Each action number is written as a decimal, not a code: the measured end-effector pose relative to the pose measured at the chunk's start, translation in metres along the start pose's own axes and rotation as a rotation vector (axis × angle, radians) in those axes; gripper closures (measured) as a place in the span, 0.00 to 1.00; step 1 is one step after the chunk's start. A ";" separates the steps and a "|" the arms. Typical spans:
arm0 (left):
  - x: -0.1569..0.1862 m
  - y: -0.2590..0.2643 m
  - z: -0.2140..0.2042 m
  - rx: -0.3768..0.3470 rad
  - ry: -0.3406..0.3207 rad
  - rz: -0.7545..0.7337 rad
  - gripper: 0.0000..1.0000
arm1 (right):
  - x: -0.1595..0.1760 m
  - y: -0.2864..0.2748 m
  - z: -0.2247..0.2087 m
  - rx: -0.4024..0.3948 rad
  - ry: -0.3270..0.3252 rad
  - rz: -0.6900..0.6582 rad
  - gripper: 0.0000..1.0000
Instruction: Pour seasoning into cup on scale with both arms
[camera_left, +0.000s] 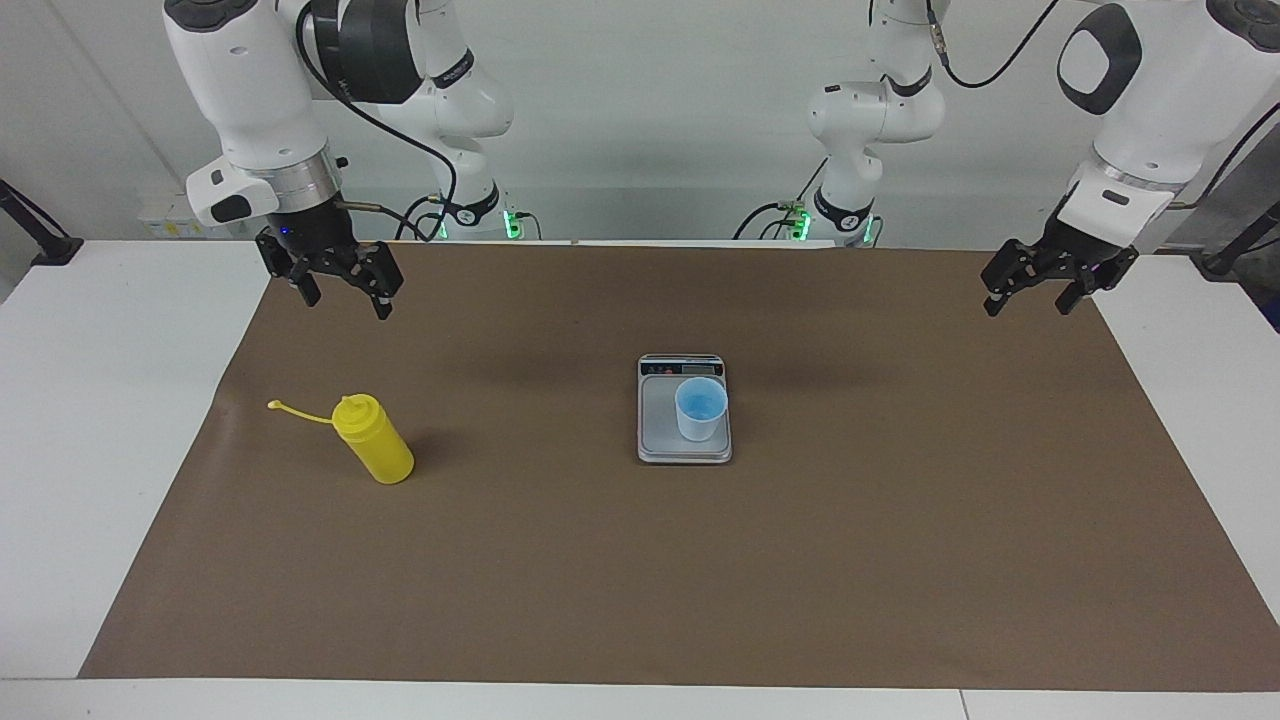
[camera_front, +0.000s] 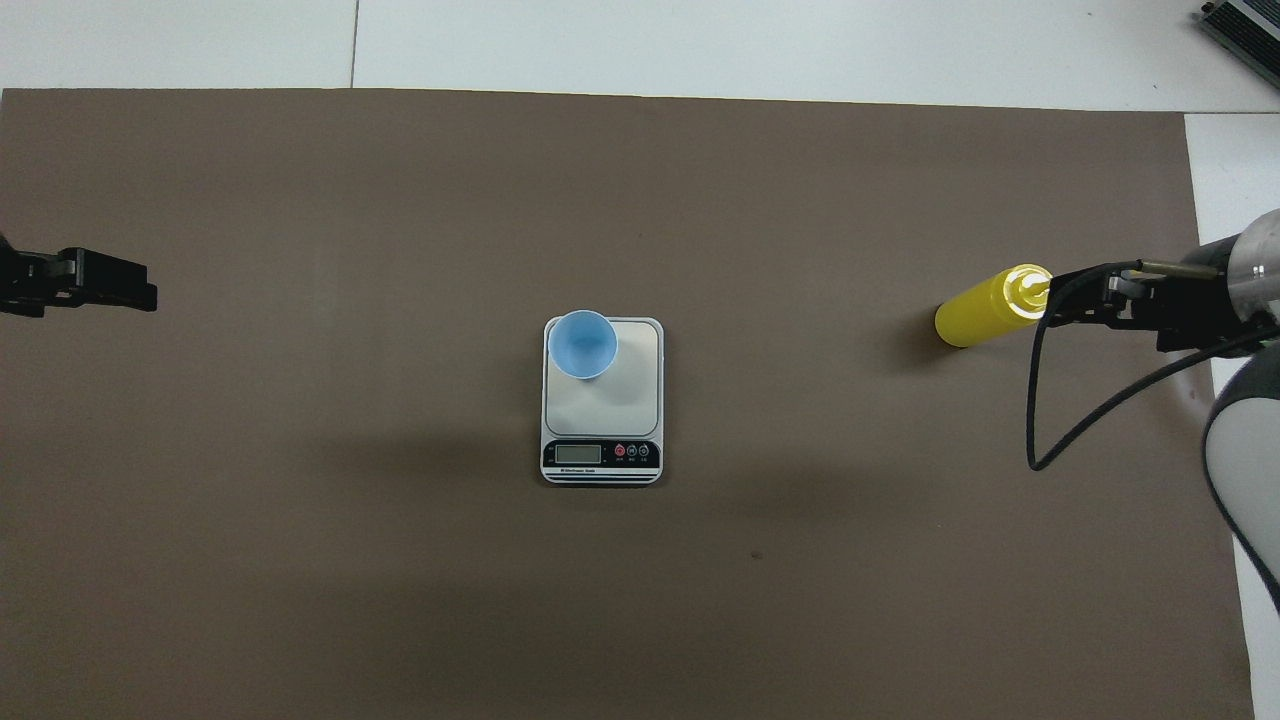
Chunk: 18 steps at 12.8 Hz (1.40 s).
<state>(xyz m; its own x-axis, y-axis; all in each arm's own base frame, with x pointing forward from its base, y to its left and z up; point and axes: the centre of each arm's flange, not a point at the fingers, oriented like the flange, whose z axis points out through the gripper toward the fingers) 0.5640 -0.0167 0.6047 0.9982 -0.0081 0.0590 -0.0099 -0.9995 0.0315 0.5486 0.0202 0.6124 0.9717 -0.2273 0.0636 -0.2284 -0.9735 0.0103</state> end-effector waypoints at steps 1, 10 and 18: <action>0.000 0.000 0.000 0.000 0.000 0.000 0.00 | 0.000 0.000 -0.001 0.000 0.001 0.001 0.00; 0.000 0.000 0.000 0.000 0.000 0.000 0.00 | 0.005 0.019 -0.001 0.000 0.007 -0.047 0.00; 0.000 0.000 0.000 0.000 0.000 0.000 0.00 | 0.003 0.007 -0.007 0.006 0.007 -0.095 0.00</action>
<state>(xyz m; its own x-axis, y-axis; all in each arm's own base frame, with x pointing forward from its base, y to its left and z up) 0.5640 -0.0167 0.6047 0.9982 -0.0081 0.0590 -0.0099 -0.9995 0.0315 0.5499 0.0131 0.6193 0.9885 -0.1337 0.0701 -0.1347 -0.9908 0.0104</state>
